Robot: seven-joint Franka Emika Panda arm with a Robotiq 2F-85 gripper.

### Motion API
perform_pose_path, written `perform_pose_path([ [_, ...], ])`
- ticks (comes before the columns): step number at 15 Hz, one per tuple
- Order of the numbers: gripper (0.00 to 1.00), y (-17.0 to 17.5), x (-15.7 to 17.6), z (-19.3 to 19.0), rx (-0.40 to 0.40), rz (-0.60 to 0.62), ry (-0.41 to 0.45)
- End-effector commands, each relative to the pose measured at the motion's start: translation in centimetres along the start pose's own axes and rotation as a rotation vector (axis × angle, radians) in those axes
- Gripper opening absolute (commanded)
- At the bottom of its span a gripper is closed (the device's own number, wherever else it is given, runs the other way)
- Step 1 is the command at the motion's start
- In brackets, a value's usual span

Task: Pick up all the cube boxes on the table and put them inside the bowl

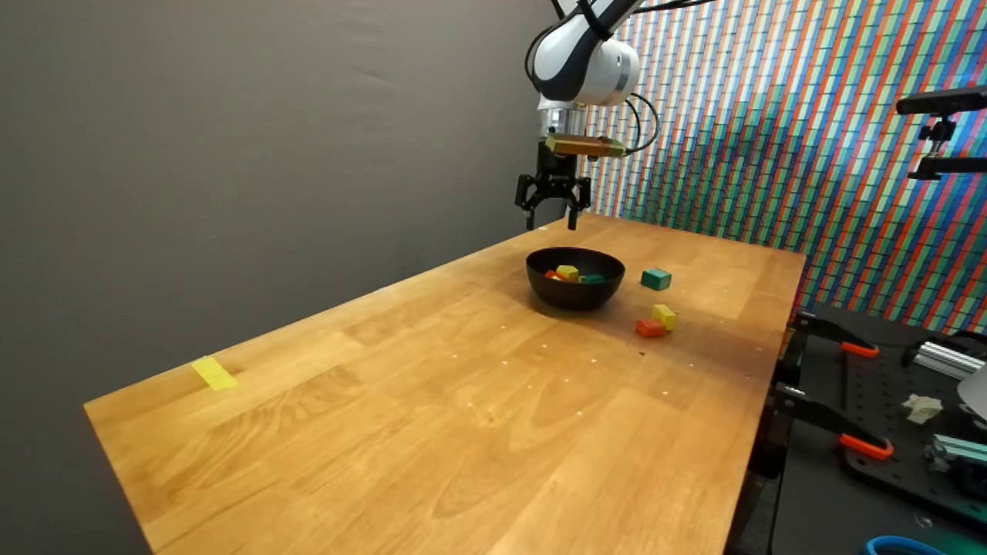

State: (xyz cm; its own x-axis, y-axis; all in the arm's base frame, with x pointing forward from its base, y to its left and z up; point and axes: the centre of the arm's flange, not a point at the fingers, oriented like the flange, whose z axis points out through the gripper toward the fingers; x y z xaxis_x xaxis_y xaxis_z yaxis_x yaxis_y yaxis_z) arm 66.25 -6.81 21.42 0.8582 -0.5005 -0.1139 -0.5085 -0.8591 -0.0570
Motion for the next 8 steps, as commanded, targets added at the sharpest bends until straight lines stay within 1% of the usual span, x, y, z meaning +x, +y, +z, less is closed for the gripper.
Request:
perform_pose_path([
  [1, 1.00, -1.7, 3.4, 1.3, 0.006, 0.097, -0.012],
  [3, 1.00, -1.3, 3.3, 1.6, 0.002, 0.148, -0.018],
  [6, 1.00, 0.1, 3.0, 1.0, -0.007, 0.216, 0.014],
  [8, 1.00, 0.6, 3.1, 1.2, -0.023, 0.236, 0.022],
])
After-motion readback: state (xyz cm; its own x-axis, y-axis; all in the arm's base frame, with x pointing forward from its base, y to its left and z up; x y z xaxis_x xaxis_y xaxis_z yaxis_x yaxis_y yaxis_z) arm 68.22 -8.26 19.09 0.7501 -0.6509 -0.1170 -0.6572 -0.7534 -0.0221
